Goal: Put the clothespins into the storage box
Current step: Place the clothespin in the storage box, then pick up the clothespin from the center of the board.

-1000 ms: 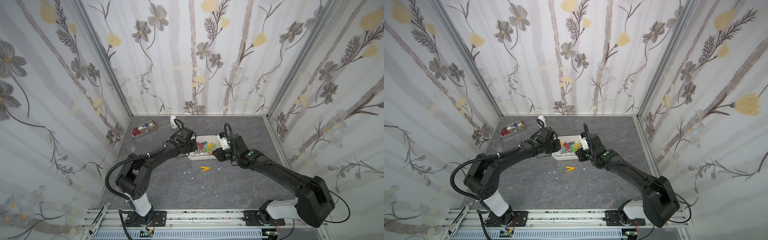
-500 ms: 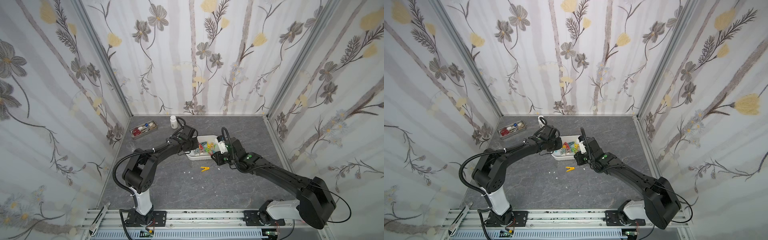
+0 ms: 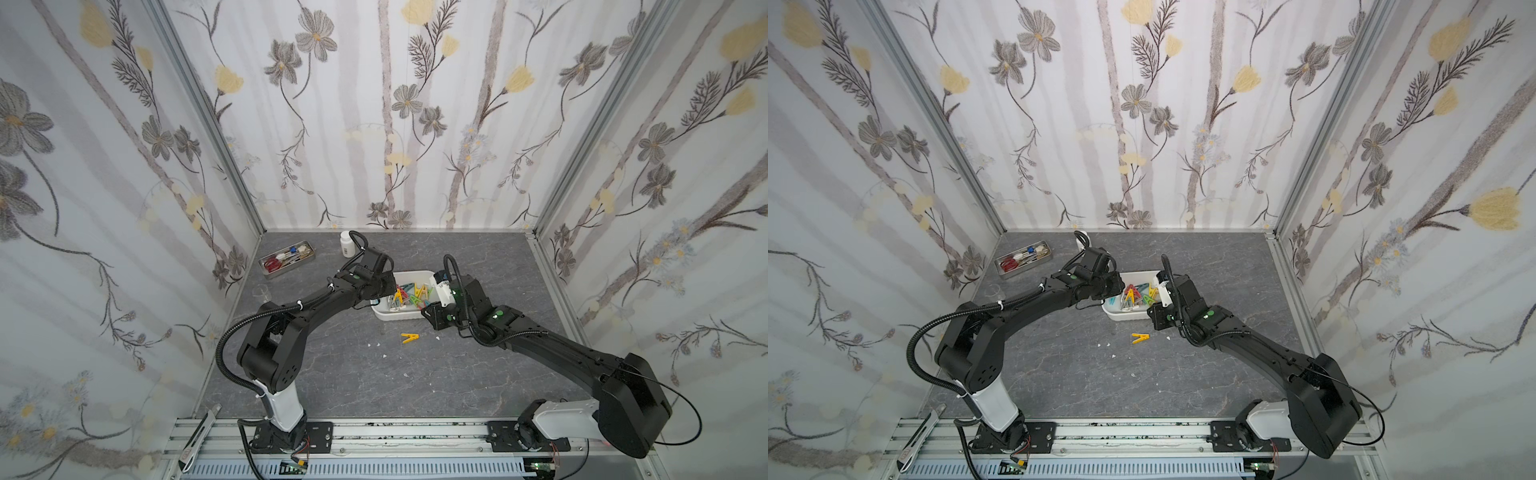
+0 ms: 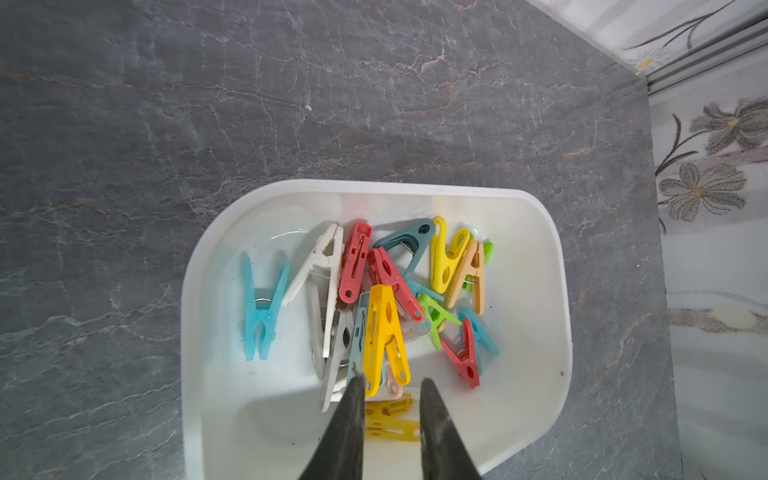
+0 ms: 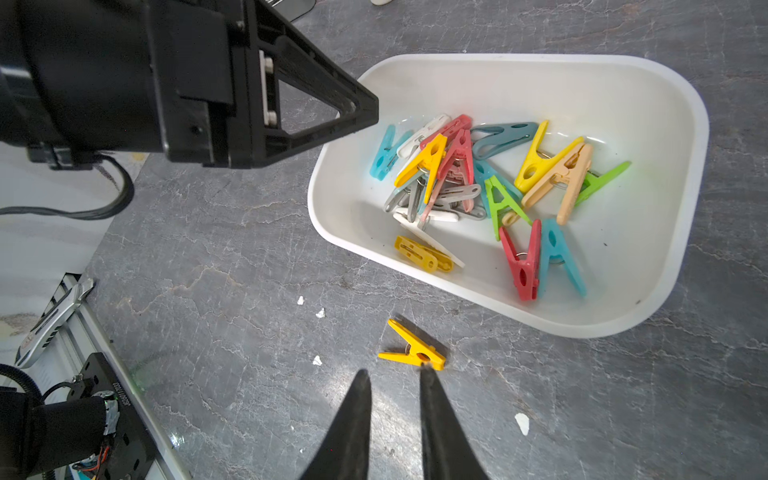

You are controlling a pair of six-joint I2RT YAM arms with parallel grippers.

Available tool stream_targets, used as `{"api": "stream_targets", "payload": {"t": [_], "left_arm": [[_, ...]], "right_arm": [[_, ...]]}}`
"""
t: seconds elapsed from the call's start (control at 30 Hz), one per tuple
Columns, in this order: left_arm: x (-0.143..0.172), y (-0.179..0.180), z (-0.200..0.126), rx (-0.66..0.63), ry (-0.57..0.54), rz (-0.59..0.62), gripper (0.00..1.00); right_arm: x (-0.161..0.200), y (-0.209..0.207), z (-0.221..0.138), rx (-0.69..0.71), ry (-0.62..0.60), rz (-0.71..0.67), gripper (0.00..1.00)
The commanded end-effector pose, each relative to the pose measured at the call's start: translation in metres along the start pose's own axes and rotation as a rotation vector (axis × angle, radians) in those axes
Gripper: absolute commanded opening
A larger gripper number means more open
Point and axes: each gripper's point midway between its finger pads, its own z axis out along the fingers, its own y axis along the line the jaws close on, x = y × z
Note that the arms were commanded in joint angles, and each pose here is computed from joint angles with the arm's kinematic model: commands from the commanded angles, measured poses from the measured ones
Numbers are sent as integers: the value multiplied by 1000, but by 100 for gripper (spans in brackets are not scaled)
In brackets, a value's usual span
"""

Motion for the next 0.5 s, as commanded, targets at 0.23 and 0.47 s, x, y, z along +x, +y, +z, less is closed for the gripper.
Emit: {"api": "stream_targets", "payload": {"t": [0.23, 0.47], "left_arm": [[-3, -1, -19, 31, -61, -5, 24], [-6, -1, -41, 50, -117, -8, 25]], "right_arm": [[0, 11, 5, -12, -23, 41, 24], [14, 16, 2, 47, -47, 138, 25]]}}
